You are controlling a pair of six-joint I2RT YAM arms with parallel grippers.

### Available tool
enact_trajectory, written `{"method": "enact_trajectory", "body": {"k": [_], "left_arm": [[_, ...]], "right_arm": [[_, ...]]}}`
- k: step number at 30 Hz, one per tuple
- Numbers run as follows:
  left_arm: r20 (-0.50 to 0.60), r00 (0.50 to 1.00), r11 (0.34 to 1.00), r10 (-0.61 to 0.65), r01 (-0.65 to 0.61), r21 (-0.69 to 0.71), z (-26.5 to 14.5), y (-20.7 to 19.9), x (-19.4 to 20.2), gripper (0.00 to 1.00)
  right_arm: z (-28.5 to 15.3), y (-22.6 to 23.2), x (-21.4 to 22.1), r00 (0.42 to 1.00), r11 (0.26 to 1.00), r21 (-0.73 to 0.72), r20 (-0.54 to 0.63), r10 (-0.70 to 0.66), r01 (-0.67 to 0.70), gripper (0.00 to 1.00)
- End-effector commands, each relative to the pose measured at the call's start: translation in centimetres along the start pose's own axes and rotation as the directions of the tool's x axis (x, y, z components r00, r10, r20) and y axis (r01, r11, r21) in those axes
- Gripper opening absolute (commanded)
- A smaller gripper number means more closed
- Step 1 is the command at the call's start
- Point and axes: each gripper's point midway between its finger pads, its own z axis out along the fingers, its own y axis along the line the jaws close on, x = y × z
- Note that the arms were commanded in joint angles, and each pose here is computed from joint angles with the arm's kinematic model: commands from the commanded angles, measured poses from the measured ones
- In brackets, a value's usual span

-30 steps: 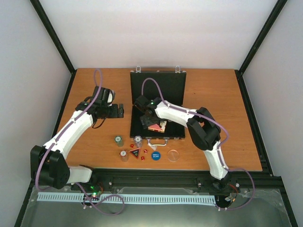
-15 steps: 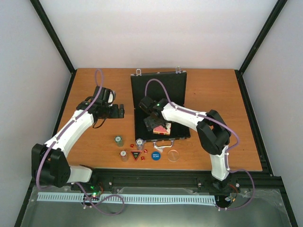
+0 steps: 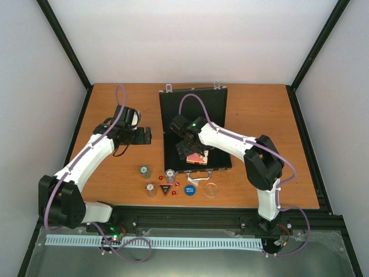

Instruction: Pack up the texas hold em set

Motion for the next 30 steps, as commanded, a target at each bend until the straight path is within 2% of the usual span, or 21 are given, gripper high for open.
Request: {"method": "enact_trajectory", "body": {"k": [1, 5, 11, 19, 30], "left_arm": [[0.019, 1.000, 1.000, 0.018, -0.018, 0.010, -0.2, -0.4, -0.8, 1.00], [0.015, 1.000, 1.000, 0.016, -0.016, 0.014, -0.1, -0.4, -0.7, 1.00], [0.004, 1.000, 1.000, 0.020, -0.020, 0.007, -0.1, -0.2, -0.2, 1.00], [-0.003, 1.000, 1.000, 0.027, -0.027, 0.008, -0.3, -0.2, 0.2, 1.00], [0.009, 0.999, 0.999, 0.037, -0.037, 0.012, -0.8, -0.2, 0.1, 1.00]], "right_arm": [[-1.9, -0.4, 1.6, 0.995, 0.996, -0.005, -0.043, 0.092, -0.092, 1.00], [-1.5, 0.4, 1.7, 0.985, 0.988, -0.032, -0.077, 0.151, -0.154, 1.00], [1.7, 0.5, 4.4, 0.946, 0.969, 0.052, -0.211, 0.248, -0.242, 1.00], [1.6, 0.0, 3.7, 0.926, 0.938, 0.069, -0.153, 0.345, -0.338, 1.00], [2.5, -1.3, 4.7, 0.933, 0.945, 0.111, -0.156, 0.323, -0.309, 1.00]]}}
